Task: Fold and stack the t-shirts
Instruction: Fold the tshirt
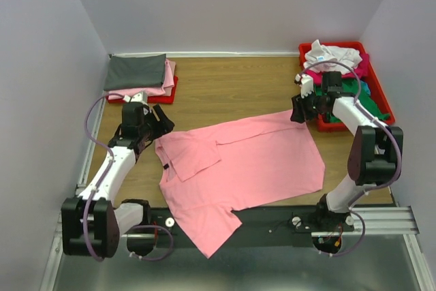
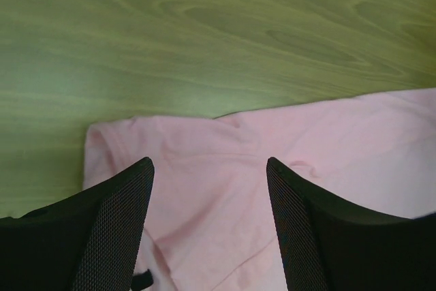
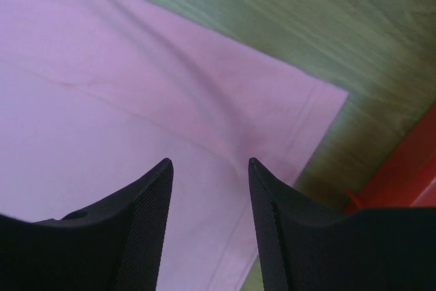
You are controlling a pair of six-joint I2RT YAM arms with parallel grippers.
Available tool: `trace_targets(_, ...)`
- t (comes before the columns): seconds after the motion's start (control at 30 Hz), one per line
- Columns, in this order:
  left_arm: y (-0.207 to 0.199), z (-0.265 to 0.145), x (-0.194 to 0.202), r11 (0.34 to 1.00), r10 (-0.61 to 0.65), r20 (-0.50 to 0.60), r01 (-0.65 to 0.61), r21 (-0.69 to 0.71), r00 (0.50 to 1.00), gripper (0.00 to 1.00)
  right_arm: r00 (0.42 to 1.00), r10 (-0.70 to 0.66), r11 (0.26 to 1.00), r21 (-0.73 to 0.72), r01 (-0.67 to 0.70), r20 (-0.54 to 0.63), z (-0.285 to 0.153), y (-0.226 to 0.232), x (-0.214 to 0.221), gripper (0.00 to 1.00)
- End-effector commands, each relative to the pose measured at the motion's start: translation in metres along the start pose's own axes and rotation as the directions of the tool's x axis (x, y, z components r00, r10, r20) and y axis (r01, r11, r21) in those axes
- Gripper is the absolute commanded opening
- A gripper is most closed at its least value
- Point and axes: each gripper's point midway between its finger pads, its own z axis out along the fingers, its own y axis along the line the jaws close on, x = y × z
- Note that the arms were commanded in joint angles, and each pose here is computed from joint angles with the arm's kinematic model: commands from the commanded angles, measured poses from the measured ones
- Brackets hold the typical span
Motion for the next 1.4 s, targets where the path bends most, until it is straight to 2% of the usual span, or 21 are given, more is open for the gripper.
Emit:
trace_targets(0.0,0.036,0.013,0.014,0.985,-0.131,-0.025,0.127,-0.120,0.991,0.73,0.995,0.087,0.990,0.114,-0.082,-0.045,0.010,-0.033,-0.004,0.57)
trace_targets(0.07,0.044,0.020,0.020,0.979,-0.146,-0.049,0.138,-0.149,0.988,0.66,0.994,0.098,0.989,0.117,-0.092,-0.048,0.015,-0.038,-0.005,0.58)
trace_targets(0.1,0.048,0.021,0.022,0.977,-0.147,-0.060,0.135,-0.167,0.987,0.66,0.994,0.101,0.989,0.116,-0.095,-0.051,0.017,-0.039,-0.005,0.58)
trace_targets(0.17,0.064,0.026,0.036,0.962,-0.160,-0.103,0.132,-0.237,0.982,0.57,0.993,0.107,0.989,0.110,-0.101,-0.048,0.019,-0.039,-0.005,0.58)
trace_targets(0.27,0.081,0.032,0.044,0.935,-0.188,-0.132,0.137,-0.326,0.973,0.52,0.992,0.114,0.989,0.102,-0.108,-0.052,0.024,-0.038,-0.001,0.58)
trace_targets(0.37,0.086,0.040,0.044,0.929,-0.201,-0.141,0.143,-0.340,0.969,0.50,0.991,0.119,0.988,0.106,-0.112,-0.060,0.028,-0.039,0.003,0.58)
trace_targets(0.5,0.090,0.050,0.046,0.926,-0.201,-0.166,0.132,-0.355,0.965,0.43,0.991,0.120,0.986,0.127,-0.111,-0.066,0.029,-0.045,0.005,0.58)
trace_targets(0.77,0.099,0.052,0.050,0.911,-0.206,-0.166,0.127,-0.392,0.964,0.37,0.988,0.126,0.979,0.171,-0.110,-0.085,0.036,-0.058,0.006,0.58)
trace_targets(1.07,0.128,0.053,0.051,0.869,-0.258,-0.152,0.160,-0.468,0.954,0.37,0.985,0.142,0.972,0.203,-0.120,-0.095,0.046,-0.073,0.004,0.58)
trace_targets(1.37,0.143,0.054,0.047,0.854,-0.282,-0.140,0.182,-0.487,0.949,0.37,0.987,0.128,0.970,0.219,-0.103,-0.102,0.056,-0.077,-0.003,0.58)
